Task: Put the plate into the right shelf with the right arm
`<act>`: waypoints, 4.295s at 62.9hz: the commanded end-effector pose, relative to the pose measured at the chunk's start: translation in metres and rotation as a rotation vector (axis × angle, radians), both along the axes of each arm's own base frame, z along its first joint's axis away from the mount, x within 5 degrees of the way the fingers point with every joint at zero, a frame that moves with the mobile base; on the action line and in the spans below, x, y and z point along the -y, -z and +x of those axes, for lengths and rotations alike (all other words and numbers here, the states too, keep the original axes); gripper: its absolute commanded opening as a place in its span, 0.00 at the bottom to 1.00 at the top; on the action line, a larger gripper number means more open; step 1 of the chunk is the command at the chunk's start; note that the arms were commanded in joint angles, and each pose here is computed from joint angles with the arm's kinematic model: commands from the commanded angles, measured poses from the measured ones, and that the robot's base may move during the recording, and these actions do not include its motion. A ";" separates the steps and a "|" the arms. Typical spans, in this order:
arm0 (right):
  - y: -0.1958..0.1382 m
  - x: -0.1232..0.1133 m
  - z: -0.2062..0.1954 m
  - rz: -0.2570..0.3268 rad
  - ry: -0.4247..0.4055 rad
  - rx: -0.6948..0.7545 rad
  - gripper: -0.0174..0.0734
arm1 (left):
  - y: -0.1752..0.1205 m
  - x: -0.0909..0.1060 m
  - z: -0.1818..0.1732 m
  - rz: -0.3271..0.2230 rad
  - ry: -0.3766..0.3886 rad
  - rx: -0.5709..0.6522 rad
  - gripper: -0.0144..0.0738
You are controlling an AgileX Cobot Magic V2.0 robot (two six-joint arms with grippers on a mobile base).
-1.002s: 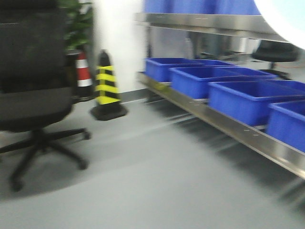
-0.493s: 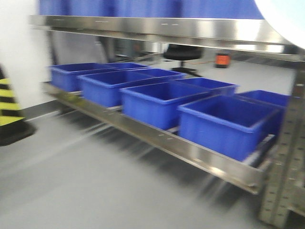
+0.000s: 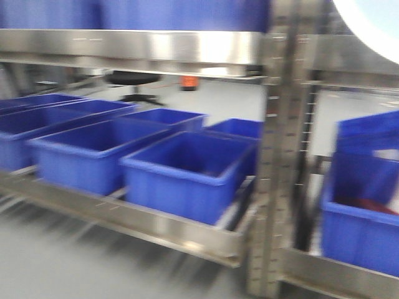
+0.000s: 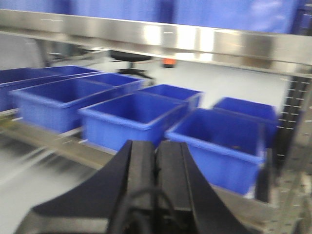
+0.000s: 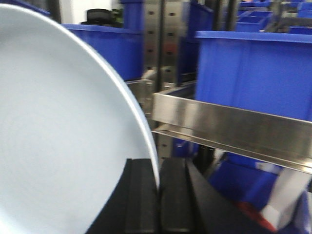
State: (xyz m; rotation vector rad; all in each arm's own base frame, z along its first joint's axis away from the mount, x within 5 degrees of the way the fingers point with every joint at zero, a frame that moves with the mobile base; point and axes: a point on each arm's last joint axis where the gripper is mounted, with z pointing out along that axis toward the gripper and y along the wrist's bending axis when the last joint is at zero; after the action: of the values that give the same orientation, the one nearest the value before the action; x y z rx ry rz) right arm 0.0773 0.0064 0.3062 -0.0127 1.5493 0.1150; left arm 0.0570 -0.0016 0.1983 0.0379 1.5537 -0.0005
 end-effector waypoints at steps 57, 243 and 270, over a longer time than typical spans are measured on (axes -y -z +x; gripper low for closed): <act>-0.017 0.001 -0.001 -0.003 0.013 0.116 0.25 | -0.005 -0.001 -0.001 -0.018 -0.009 0.089 0.02; -0.152 -0.052 0.253 0.057 -0.091 0.121 0.69 | -0.005 -0.001 -0.001 -0.018 -0.009 0.089 0.02; -0.169 -0.027 0.233 0.054 -0.028 0.110 0.56 | -0.005 -0.001 -0.001 -0.018 -0.009 0.089 0.02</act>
State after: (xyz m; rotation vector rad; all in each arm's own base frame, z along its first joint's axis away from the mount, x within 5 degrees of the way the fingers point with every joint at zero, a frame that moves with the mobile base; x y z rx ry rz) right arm 0.3362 0.0457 0.4332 -0.0311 1.5903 0.1836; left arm 0.0570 -0.0016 0.1983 0.0379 1.5537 -0.0005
